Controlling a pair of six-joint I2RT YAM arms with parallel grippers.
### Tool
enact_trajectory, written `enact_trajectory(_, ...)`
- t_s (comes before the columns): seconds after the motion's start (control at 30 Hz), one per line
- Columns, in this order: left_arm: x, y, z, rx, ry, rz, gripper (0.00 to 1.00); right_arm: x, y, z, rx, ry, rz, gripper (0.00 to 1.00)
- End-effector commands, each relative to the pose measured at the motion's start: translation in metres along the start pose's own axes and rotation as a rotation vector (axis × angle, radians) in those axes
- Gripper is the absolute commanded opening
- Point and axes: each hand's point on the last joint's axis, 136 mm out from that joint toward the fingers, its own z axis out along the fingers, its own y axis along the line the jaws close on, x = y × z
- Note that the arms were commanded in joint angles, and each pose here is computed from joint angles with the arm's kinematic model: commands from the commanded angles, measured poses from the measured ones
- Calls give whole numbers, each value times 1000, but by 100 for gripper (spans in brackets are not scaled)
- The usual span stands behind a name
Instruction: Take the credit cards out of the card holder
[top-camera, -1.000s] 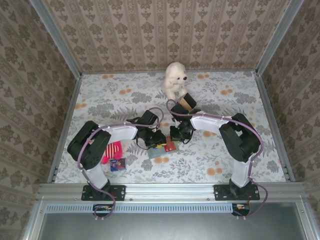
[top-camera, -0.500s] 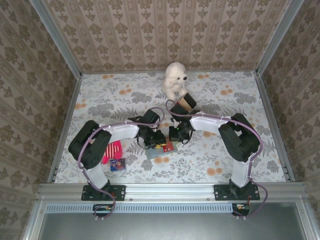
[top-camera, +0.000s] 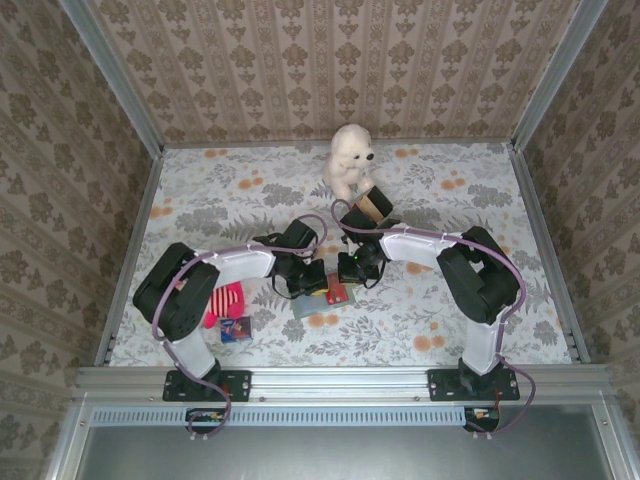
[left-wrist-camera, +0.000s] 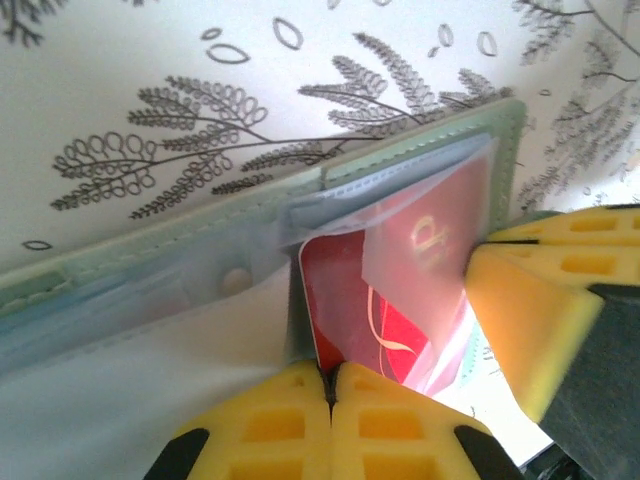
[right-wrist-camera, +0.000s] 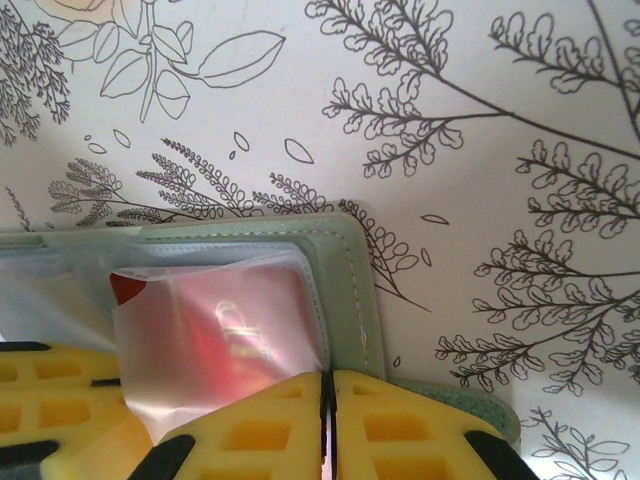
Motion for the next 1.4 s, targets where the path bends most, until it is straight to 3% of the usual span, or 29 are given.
enact_trajectory(0.0, -3, -19, -10, 80, -37, 80, 0, 23, -9, 22, 23, 89, 13, 11)
enact_trajectory(0.23, -2, -21, -19, 97, -48, 91, 0, 21, -6, 18, 15, 79, 8, 13)
enact_trajectory(1.07, 15, 23, -34, 9, -46, 38, 0, 18, -10, 19, 52, 77, 9, 16)
enact_trajectory(1.37, 24, 39, -39, -15, -61, 17, 0, 6, 15, -10, -32, 5, -29, 20)
